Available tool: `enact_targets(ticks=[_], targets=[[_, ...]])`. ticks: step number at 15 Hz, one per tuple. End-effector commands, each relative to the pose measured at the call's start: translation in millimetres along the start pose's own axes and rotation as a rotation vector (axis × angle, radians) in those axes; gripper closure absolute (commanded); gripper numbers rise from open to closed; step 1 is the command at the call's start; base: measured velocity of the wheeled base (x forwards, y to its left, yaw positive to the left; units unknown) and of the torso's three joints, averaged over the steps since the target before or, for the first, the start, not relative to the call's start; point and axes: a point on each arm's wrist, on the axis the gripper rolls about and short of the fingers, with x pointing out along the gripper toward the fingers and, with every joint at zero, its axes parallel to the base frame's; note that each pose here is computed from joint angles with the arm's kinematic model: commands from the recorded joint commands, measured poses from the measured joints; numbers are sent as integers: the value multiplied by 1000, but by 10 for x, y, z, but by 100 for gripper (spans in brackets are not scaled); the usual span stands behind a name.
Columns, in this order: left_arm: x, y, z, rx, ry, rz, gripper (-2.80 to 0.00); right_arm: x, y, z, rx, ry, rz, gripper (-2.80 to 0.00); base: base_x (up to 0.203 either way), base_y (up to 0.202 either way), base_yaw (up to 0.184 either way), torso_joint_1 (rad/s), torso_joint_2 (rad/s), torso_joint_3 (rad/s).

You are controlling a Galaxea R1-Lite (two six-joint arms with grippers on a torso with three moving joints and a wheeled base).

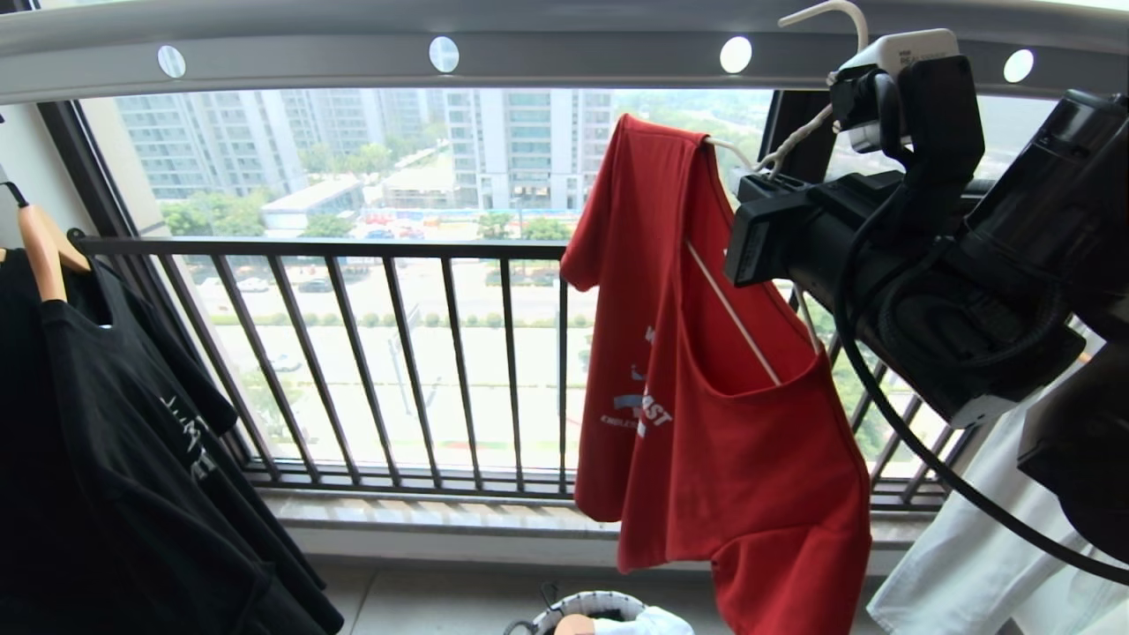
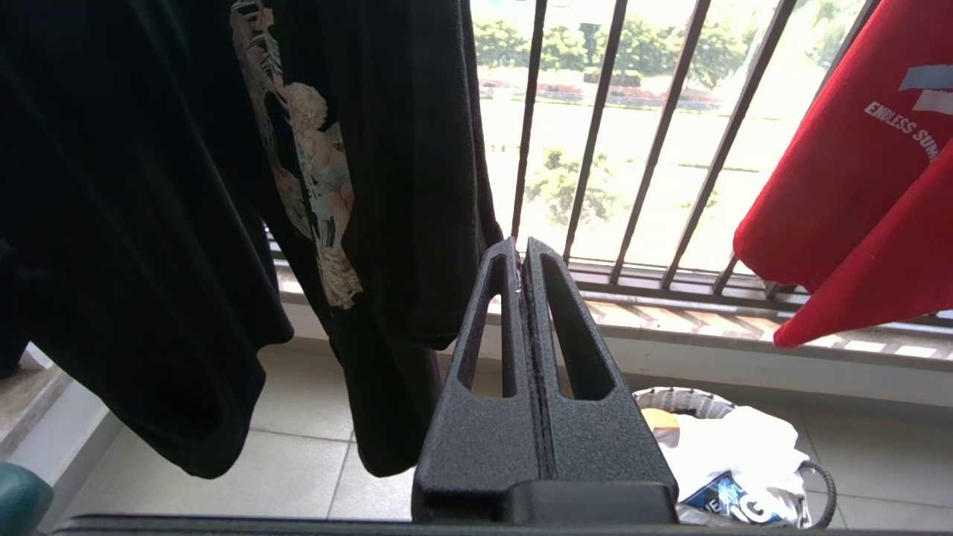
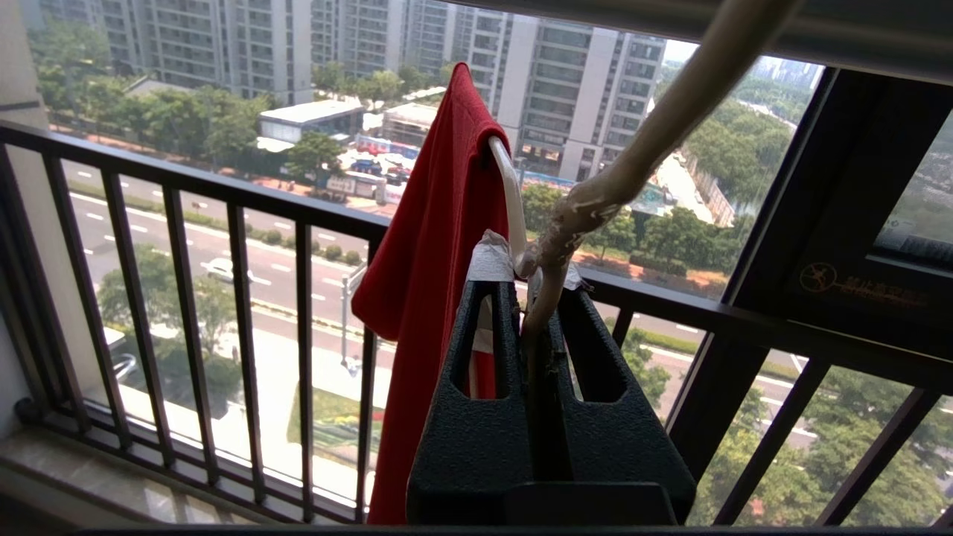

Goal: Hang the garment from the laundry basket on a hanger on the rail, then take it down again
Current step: Take the clothes off the clothes rack

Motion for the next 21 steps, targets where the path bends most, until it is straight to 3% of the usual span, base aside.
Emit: enact_targets(ticks=[1,4,9,12,16,18,21], targets=[[1,0,0,-1,1,1,0,-117,-67,69,7,-14,-5,0,0,0,0,0,0,0],[1,0,0,-1,2,0,0,-347,-80,7,-4,19,32,0,0,0,0,0,0,0],[0,0,0,-1,0,1,0,-692,-106,-346,-56,142,125,0,0,0,0,0,0,0],[0,0,0,-1,0,2,0,-811,-57,-551,-85,227,358,0,0,0,0,0,0,0],[0,0,0,-1,0,2,0,-813,-14,-604,-82,364,653,0,0,0,0,0,0,0],[0,0,0,-1,0,1,0,-678,-26,-683,-77,407,684,0,0,0,0,0,0,0],[1,0,0,-1,1,2,0,-521,-118,-678,-68,377,725,0,0,0,0,0,0,0]])
